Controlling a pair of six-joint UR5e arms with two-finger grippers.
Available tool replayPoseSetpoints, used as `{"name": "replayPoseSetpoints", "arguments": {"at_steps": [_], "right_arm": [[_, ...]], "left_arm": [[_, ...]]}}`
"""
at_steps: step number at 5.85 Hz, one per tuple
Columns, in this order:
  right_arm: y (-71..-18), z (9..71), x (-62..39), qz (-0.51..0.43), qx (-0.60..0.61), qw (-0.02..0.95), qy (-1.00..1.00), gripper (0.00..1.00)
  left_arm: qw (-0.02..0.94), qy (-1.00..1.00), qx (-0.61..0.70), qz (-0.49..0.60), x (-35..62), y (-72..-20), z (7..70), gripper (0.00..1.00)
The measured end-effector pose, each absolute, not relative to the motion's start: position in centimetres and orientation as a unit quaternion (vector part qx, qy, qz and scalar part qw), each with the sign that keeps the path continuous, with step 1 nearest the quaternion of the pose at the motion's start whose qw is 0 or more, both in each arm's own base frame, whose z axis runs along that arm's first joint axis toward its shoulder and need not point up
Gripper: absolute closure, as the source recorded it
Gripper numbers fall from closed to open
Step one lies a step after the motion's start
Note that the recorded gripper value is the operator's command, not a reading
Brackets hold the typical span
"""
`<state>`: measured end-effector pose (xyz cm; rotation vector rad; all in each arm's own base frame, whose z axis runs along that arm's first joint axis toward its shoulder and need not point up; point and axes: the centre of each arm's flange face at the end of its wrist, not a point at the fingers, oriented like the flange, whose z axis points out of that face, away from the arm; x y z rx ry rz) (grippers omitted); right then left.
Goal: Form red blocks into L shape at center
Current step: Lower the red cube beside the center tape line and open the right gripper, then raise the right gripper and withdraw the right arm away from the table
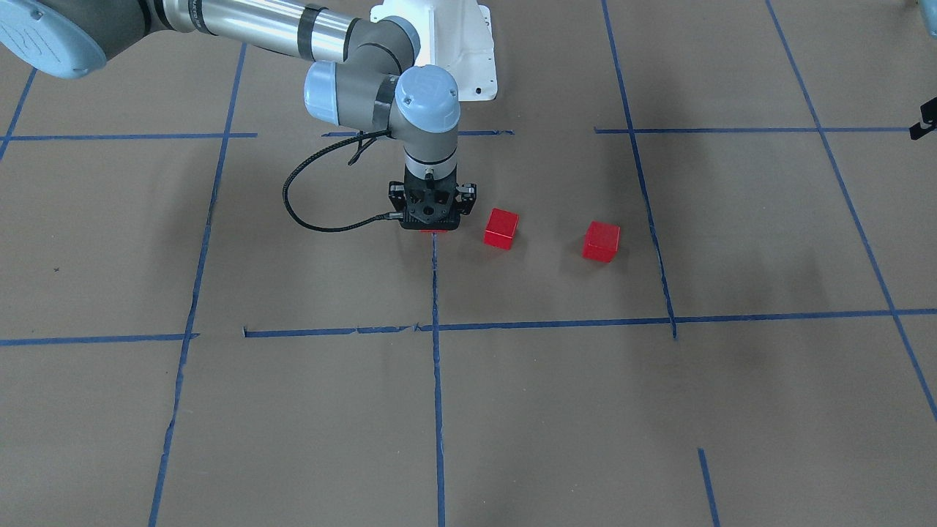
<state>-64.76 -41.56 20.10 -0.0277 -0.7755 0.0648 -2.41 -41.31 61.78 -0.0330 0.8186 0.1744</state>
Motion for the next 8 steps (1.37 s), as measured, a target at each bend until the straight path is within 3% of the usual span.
{"name": "replayPoseSetpoints", "arguments": {"at_steps": [5,8], "right_arm": [[-46.0,14.8,-56.0,0.006,0.006,0.918,-0.397,0.00],[-55.8,20.7,-43.1,-0.027,0.011,0.921,-0.388,0.00]], "left_arm": [[0.913,0.397,-0.002,0.091,-2.3,-41.8,60.7,0.00],[0.914,0.387,0.027,0.117,-0.8,-45.0,57.4,0.00]]}}
